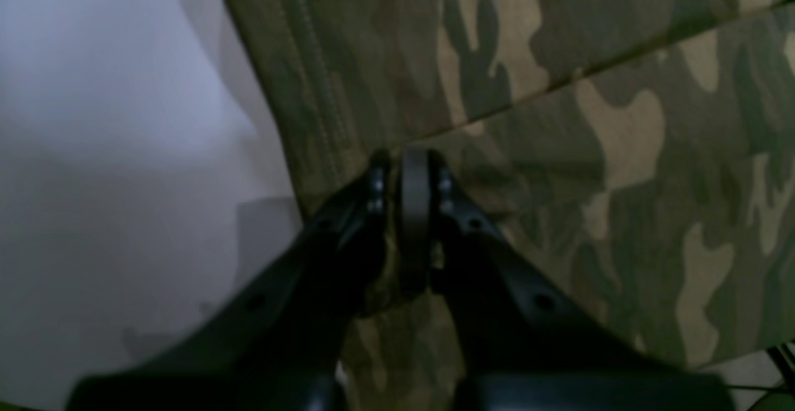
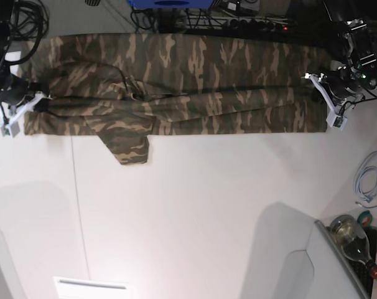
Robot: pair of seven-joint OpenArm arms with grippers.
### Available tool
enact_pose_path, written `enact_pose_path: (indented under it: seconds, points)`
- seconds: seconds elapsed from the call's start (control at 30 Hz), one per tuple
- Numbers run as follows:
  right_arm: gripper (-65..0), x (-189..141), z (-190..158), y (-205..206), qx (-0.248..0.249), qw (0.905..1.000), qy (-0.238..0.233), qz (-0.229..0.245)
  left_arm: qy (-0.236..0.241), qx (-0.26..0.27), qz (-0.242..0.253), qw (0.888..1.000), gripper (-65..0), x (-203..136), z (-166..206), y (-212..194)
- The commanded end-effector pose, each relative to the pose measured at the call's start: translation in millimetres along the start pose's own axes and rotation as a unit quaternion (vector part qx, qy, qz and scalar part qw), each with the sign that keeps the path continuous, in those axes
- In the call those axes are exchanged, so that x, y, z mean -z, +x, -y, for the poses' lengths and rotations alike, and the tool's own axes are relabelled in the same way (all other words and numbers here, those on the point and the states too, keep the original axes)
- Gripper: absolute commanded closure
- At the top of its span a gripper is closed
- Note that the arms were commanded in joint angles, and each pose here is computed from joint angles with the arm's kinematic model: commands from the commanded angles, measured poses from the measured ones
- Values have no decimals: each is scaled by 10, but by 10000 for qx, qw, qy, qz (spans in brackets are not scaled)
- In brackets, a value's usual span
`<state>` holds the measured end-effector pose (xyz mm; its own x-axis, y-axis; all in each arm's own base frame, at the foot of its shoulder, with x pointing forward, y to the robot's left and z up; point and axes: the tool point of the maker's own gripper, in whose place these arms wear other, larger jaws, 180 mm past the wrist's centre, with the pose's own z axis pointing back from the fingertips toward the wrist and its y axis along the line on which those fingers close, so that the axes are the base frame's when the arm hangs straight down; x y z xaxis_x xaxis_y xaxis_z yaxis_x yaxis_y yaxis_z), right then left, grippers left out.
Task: Layout the t-shirt on the table in an organized manner, then fold the t-shirt properly
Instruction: 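Open both grippers and release the folded shirt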
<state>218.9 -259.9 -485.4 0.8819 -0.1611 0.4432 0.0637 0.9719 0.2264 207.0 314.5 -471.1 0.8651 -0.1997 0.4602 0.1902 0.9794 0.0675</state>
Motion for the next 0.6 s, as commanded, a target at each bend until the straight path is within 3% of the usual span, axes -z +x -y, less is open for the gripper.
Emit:
enact_pose_path:
  seconds: [0.0,0.13,0.2,0.3,0.43,0.5,0.57]
  points:
    - [-174,-90,27,217,-99,9995,-27,311,137,86,122,9998,0,-59,-127,105]
    - [-377,-211,-166,341,-283,9976,84,621,133,61,187,9997,0,-69,-126,140]
    - [-411,-349,-207,441,-314,9955,48,892,173,68,244,9995,-118,-94,-148,177]
    - [-411,-539,-274,580,-366,9916,11,1238,287,235,434,9984,-339,-186,-186,330]
    - [-411,-673,-229,660,-294,9915,-209,1250,573,303,719,9953,-502,-376,-318,504]
    - [-411,-670,-252,671,-314,9913,-189,1263,896,99,784,9928,-504,-545,-492,512]
    - [-411,-650,-318,727,-377,9907,-115,1305,1108,-66,812,9905,-443,-667,-551,535]
